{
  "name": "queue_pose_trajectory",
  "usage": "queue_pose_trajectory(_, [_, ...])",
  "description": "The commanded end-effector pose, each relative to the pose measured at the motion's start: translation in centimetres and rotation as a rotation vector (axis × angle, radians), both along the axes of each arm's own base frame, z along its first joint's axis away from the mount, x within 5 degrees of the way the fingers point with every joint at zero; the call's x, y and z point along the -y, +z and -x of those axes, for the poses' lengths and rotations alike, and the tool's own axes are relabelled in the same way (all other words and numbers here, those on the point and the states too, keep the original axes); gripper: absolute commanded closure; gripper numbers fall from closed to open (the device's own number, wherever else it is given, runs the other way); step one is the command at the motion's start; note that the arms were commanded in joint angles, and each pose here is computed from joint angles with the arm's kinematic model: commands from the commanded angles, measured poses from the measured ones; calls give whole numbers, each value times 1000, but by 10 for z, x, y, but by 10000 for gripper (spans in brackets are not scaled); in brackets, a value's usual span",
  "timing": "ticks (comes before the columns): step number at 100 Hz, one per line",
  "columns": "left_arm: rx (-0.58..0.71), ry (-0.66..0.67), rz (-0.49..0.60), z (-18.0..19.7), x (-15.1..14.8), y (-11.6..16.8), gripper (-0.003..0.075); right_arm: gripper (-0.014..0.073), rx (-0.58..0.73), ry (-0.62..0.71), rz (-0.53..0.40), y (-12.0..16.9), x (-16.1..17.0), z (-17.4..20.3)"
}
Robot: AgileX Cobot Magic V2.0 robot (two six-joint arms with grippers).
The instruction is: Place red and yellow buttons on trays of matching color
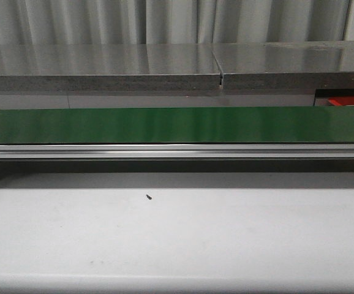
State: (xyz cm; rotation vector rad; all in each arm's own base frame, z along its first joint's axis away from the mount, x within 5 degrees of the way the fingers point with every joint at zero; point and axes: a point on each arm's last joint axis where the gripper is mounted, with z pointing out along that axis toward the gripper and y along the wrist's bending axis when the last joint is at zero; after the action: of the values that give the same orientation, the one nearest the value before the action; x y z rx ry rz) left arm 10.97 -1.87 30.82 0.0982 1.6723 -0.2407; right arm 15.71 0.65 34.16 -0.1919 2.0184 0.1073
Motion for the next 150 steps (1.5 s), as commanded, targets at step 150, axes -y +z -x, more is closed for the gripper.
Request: queue_pose_trajectory(150, [35,24,32,-1,-2,10,739,712,267,11,126,8,-13,11])
